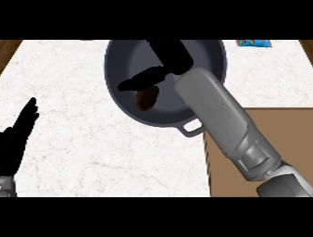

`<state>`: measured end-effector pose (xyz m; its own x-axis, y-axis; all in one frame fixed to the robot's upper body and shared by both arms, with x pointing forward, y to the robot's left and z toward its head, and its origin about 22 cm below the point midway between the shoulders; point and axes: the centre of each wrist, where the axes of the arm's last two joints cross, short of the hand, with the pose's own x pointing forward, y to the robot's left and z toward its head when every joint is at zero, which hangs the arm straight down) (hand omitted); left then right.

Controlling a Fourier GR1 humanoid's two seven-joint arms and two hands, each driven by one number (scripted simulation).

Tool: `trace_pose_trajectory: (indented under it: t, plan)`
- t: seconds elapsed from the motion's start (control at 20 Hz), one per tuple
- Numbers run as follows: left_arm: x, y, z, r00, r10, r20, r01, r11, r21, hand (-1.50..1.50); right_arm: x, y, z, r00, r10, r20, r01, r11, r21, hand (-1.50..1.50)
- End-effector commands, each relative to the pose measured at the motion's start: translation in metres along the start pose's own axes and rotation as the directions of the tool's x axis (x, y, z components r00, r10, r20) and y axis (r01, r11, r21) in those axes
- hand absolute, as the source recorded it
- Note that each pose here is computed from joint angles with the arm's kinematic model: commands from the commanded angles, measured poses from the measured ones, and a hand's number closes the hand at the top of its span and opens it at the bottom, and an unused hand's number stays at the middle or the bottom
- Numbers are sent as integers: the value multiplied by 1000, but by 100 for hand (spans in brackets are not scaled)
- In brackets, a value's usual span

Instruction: Pick the croissant from the tray and place it in the pot

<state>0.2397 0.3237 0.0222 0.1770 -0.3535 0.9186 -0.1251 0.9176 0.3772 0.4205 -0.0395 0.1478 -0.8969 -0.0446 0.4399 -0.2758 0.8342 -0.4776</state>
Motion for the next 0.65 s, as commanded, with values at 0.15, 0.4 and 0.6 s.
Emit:
trace_pose_trajectory:
  t: [0.15,0.4,0.6]
  plan:
    - [-19,3,8,1000,11,-24,-10,1000,25,0,-8,-41,30,984,-174,-50,175,985,15,-150]
    - [-11,3,-5,1000,2,-2,-2,1000,19,0,-24,-93,58,968,-248,-47,250,968,39,-150]
    - [-2,6,17,1000,5,-1,-5,1000,6,0,-30,-138,91,962,-268,-50,267,963,-25,-150]
